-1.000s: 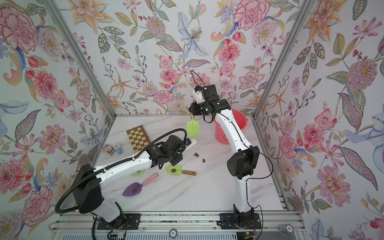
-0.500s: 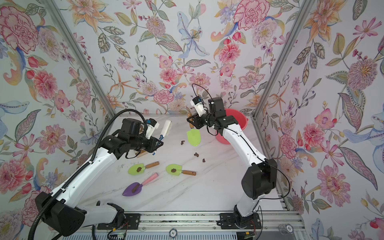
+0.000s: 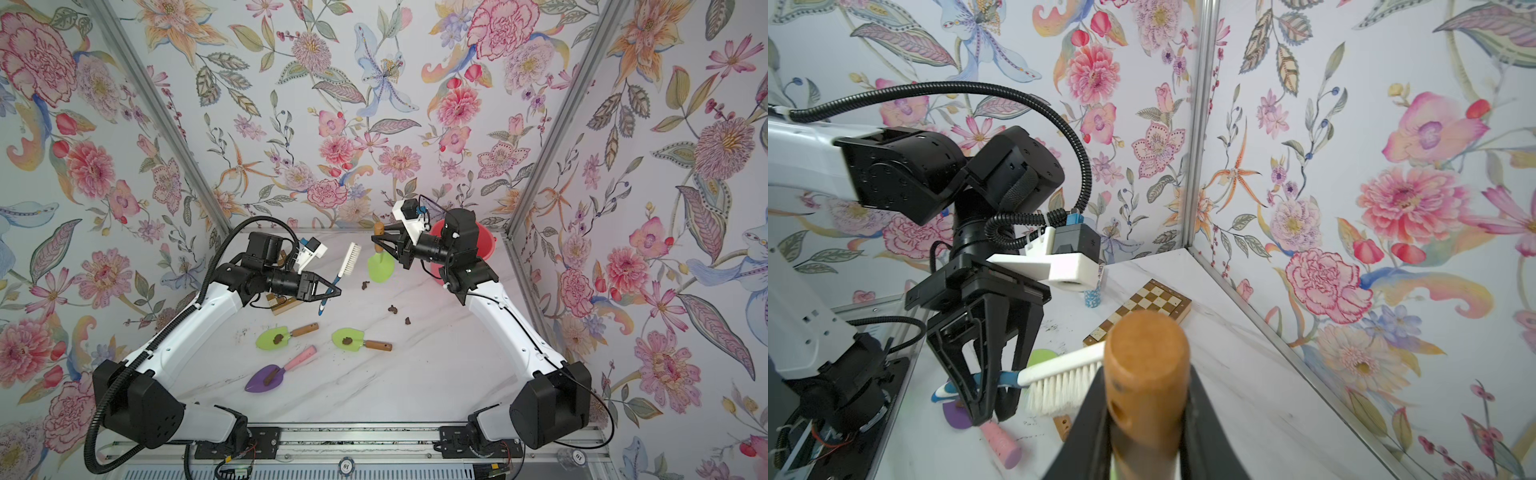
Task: Brush the soil off the hand trowel and place it into the bucket
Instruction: Brush off the soil from the hand trowel.
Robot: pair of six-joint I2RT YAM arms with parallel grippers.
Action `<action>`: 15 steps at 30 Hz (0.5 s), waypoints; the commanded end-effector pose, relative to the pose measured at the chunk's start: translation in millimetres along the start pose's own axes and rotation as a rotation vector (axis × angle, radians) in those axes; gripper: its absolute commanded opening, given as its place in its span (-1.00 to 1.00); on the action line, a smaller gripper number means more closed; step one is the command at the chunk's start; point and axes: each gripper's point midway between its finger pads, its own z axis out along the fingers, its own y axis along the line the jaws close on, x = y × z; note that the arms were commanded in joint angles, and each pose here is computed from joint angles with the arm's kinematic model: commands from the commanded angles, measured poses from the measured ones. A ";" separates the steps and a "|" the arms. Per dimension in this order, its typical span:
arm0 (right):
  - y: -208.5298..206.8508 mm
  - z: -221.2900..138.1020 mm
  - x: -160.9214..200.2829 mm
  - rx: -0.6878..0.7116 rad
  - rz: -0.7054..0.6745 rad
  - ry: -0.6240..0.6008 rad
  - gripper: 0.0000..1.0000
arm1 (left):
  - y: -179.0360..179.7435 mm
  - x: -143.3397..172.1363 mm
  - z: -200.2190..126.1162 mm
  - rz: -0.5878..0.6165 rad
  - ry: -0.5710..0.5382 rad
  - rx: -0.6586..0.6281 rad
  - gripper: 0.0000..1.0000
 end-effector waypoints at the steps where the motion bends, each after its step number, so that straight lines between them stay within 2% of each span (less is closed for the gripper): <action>1: 14.7 -1.2 -27.7 -0.137 -0.067 -0.061 -0.90 | -14.4 5.2 2.5 0.000 0.027 0.097 -1.00; 6: 28.1 -4.3 -40.2 -0.268 -0.070 -0.089 -0.90 | -9.3 11.8 5.7 -0.036 0.059 0.086 -1.00; 15: 37.8 -2.3 -47.1 -0.352 -0.088 -0.113 -0.90 | -31.6 8.4 25.2 -0.009 0.137 0.125 -1.00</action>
